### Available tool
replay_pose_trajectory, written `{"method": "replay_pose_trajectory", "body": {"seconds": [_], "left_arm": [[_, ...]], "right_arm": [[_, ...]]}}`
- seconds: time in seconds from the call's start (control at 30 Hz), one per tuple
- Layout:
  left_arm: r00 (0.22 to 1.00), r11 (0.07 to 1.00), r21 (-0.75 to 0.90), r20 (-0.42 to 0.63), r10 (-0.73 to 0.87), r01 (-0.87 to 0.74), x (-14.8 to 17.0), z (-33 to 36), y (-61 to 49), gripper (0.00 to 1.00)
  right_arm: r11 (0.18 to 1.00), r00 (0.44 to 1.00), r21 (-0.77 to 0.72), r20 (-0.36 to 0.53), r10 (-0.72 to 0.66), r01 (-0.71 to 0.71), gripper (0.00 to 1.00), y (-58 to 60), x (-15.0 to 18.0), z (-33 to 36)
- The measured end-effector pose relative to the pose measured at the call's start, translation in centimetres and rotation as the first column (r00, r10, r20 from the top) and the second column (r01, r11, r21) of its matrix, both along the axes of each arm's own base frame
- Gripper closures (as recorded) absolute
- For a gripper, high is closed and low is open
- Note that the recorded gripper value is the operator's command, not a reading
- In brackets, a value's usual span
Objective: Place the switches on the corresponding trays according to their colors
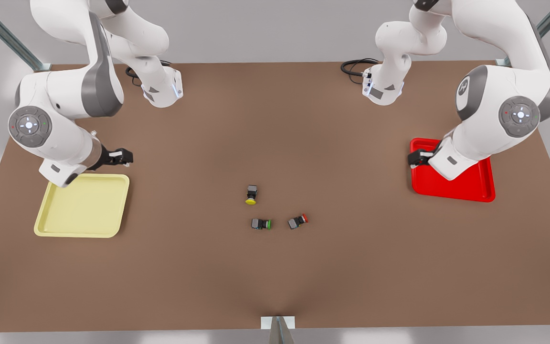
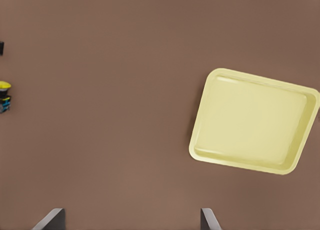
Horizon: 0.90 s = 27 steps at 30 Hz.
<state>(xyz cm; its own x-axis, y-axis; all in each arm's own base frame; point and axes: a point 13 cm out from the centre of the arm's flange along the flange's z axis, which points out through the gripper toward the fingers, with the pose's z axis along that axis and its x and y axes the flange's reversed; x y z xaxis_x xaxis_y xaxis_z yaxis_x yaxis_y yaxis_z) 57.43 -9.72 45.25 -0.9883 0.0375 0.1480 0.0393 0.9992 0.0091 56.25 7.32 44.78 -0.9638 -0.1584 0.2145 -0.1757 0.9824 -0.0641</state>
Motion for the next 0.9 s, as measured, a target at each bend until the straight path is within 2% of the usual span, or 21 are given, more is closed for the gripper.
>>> {"method": "replay_pose_trajectory", "body": {"seconds": [0.1, 0.2, 0.23, 0.3, 0.43, 0.6, 0.9], "left_arm": [[0.999, 0.999, 0.004, -0.008, -0.033, 0.033, 0.0, -1.1, -2.7, 0.00], [0.964, 0.969, 0.019, -0.102, -0.245, 0.248, -2.3, -10.3, -17.1, 0.00], [0.952, 0.956, 0.017, -0.100, -0.289, 0.292, -2.0, -13.7, -21.1, 0.00], [0.942, 0.943, -0.001, -0.055, -0.332, 0.332, 0.0, -19.2, -26.7, 0.00], [0.924, 0.923, -0.044, 0.045, -0.379, 0.381, 3.9, -28.2, -29.9, 0.00], [0.853, 0.858, -0.064, 0.165, -0.494, 0.509, 5.1, -30.4, -33.9, 0.00], [0.682, 0.687, -0.058, 0.205, -0.702, 0.724, 6.0, -35.3, -35.0, 0.00]], "right_arm": [[1.000, 1.000, 0.001, 0.004, 0.003, -0.003, 0.00, 0.1, 0.2, -0.2], [0.996, 0.994, -0.004, -0.061, 0.087, -0.088, 0.00, 5.5, 0.2, -4.4], [0.992, 0.988, -0.005, -0.092, 0.127, -0.128, 0.00, 8.6, 0.0, -6.8], [0.985, 0.977, 0.000, -0.128, 0.171, -0.172, 0.00, 13.8, -0.6, -11.1], [0.986, 0.977, -0.007, -0.140, 0.162, -0.165, 0.00, 18.9, -1.7, -17.0], [0.992, 0.988, -0.030, -0.103, 0.117, -0.121, 0.00, 25.4, -3.3, -23.5], [0.995, 0.995, -0.026, 0.018, -0.095, 0.095, 0.00, 34.0, -6.5, -32.1]]}}
